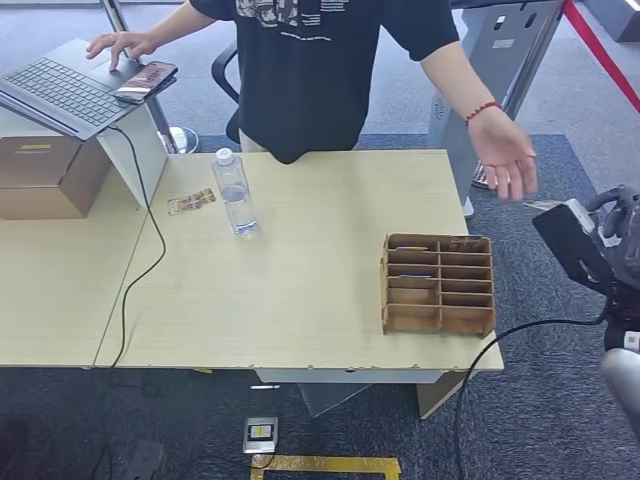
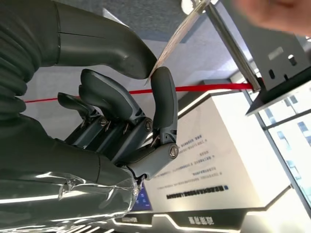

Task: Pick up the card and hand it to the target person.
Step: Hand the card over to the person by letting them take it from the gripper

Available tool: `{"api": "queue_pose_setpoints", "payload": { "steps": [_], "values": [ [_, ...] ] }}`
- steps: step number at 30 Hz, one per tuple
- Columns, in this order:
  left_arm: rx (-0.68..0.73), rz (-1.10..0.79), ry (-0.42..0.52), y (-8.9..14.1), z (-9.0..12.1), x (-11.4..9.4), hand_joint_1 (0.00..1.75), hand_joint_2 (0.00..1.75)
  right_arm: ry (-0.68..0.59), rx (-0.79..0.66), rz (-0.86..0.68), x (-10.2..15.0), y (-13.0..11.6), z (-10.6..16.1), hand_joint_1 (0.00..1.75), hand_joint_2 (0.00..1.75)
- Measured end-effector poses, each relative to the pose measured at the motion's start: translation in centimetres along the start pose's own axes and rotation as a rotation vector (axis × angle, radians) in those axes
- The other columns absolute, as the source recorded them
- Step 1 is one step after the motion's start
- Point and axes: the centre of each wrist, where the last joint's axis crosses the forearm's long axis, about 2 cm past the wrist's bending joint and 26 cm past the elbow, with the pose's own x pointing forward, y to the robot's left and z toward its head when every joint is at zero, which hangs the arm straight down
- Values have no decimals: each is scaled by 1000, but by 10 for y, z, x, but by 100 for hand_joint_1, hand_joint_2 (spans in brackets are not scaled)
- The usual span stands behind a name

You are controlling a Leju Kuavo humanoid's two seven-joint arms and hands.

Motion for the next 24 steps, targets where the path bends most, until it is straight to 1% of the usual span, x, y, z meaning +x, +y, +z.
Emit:
{"api": "queue_pose_setpoints", "payload": {
  "steps": [6,11,12,13,15,16,17,21,24],
  "values": [
    [-13,-38,-26,-1,-1,4,0,175,-4,-83,-36,0,16,-25,175,175],
    [-21,-63,-35,0,-2,10,0,175,12,-104,-46,-3,31,-50,175,175],
    [-21,-67,-37,0,-3,11,0,175,15,-108,-43,-4,34,-55,164,175],
    [-22,-71,-40,0,-3,12,0,175,18,-113,-40,-5,36,-60,136,175],
    [-24,-79,-44,0,-3,13,0,175,27,-120,-30,-8,42,-68,48,175],
    [-25,-83,-45,0,-3,14,0,175,34,-118,-26,-9,46,-72,15,175],
    [-26,-86,-47,0,-3,14,0,175,42,-112,-24,-10,50,-76,0,175],
    [-28,-91,-49,-1,-3,15,0,175,66,-71,-22,-14,65,-79,0,175],
    [-29,-95,-49,-1,-3,15,0,175,73,-58,-38,-15,71,-80,0,175]
  ]
}}
